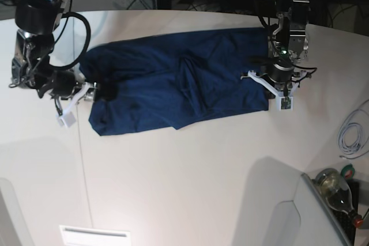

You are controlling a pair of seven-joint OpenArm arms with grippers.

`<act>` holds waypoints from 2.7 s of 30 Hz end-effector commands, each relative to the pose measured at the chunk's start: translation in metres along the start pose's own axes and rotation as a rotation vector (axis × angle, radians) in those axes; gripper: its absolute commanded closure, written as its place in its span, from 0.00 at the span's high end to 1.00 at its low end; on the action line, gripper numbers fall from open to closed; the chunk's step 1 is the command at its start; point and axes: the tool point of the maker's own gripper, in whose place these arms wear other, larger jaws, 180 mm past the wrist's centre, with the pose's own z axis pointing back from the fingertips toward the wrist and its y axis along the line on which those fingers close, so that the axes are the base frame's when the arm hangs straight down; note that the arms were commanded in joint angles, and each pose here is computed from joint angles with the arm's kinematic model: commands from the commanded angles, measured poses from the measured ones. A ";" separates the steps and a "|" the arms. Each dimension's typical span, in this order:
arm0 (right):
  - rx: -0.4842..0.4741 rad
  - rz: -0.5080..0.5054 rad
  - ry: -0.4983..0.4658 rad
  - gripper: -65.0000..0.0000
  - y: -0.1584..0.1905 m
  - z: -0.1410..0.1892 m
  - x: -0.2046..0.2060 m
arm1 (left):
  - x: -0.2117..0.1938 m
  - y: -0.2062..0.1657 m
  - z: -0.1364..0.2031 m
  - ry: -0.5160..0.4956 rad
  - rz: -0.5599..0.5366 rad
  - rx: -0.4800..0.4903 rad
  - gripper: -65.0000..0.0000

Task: Layout the t-shirt on the table in an organized manner, then fold the t-shirt properly
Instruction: 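Pull the held shirt ends apart to straighten the shirt, then fold both held shirt ends inward toward the shirt middle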

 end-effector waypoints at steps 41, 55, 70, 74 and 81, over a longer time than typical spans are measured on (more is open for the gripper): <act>0.012 0.056 0.118 0.05 0.022 -0.016 -0.006 | -0.032 0.009 0.002 0.019 -0.009 0.018 0.00; -0.024 0.359 0.106 0.02 0.086 0.011 0.019 | -0.017 -0.076 -0.001 -0.013 -0.028 -0.144 0.00; 0.084 0.457 0.094 0.02 0.174 -0.016 0.015 | -0.005 -0.126 0.002 -0.036 -0.044 -0.241 0.00; 0.115 0.444 0.103 0.02 0.184 -0.031 0.009 | -0.005 -0.126 0.002 -0.036 -0.044 -0.241 0.00; 0.166 0.436 0.156 0.02 0.193 -0.056 -0.009 | -0.003 -0.125 0.001 -0.039 -0.042 -0.238 0.00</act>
